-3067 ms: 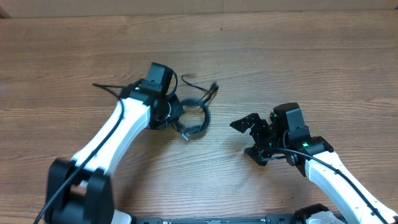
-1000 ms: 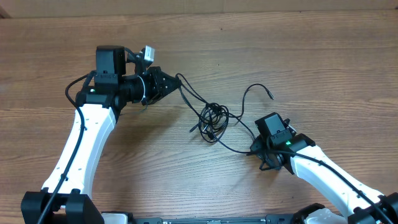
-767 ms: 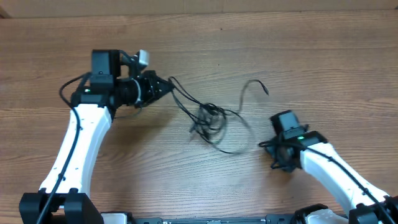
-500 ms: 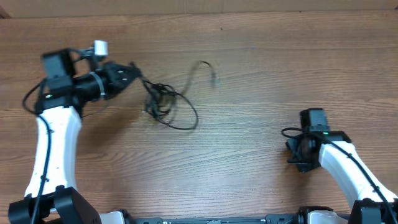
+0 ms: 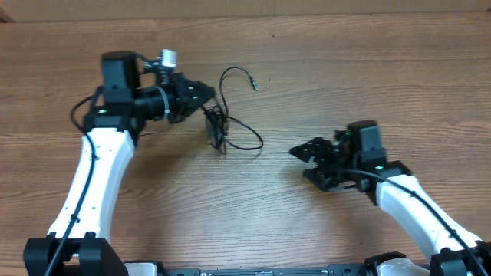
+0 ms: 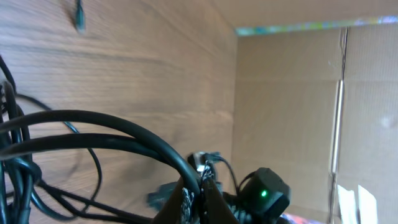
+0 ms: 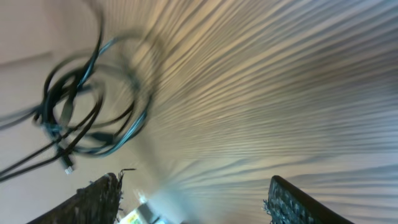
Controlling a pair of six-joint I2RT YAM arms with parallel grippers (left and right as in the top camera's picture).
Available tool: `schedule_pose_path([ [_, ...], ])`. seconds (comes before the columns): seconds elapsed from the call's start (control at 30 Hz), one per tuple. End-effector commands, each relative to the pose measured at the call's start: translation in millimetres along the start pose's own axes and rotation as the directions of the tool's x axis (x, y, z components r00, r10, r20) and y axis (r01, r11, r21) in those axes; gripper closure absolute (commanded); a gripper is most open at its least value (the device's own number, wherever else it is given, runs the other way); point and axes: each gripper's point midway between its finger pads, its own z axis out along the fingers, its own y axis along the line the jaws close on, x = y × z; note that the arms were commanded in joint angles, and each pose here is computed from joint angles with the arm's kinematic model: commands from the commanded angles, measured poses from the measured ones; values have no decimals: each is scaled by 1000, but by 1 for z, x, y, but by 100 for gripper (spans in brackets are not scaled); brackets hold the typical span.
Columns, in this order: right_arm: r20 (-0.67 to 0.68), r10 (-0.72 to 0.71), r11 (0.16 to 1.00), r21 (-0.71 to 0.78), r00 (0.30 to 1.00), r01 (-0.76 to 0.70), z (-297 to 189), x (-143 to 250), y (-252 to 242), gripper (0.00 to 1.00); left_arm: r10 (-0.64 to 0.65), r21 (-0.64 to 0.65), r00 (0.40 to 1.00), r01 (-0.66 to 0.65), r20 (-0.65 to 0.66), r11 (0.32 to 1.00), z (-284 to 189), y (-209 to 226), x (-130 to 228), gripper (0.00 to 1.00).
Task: Untangle cables
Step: 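Hold the cables with both grippers and stretch them apart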
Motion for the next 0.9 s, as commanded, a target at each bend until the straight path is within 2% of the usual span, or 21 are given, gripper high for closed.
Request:
schedule_pose_path([
  [0.0,39,192,981,-20,981,-192,12,6,18,25,-55,34,998,56,-24,998,10,-27,11,96],
  [0.13,160,262,965,-76,952,-253,23,2,36,26,-71,55,995,75,-72,996,24,-41,27,96],
  [0.23,177,319,948,-79,931,-309,27,6,36,33,-83,71,992,90,-90,993,29,-49,32,96],
  [0.4,176,331,943,-35,927,-330,37,8,24,67,-71,189,992,89,-103,978,27,-81,27,96],
  [0.47,163,333,942,-8,929,-336,42,10,18,78,-63,221,994,82,-91,972,25,-91,23,96],
  [0.53,149,293,953,35,945,-301,45,14,9,92,-35,268,999,42,-33,962,22,-105,11,96],
  [0.57,150,228,968,75,962,-241,45,15,1,96,-13,300,1000,5,25,954,18,-115,0,96],
  [0.7,178,92,963,233,980,-133,36,10,-34,96,16,321,982,-77,187,944,11,-128,-27,96],
  [0.77,233,109,932,313,966,-180,25,2,-57,96,7,310,977,-75,214,948,11,-125,-32,96],
  [0.83,212,76,933,329,974,-145,22,0,-61,96,10,309,979,-74,204,948,13,-125,-29,96],
  [0.87,179,57,944,310,982,-111,24,2,-55,88,9,303,981,-70,196,950,15,-124,-26,96],
])
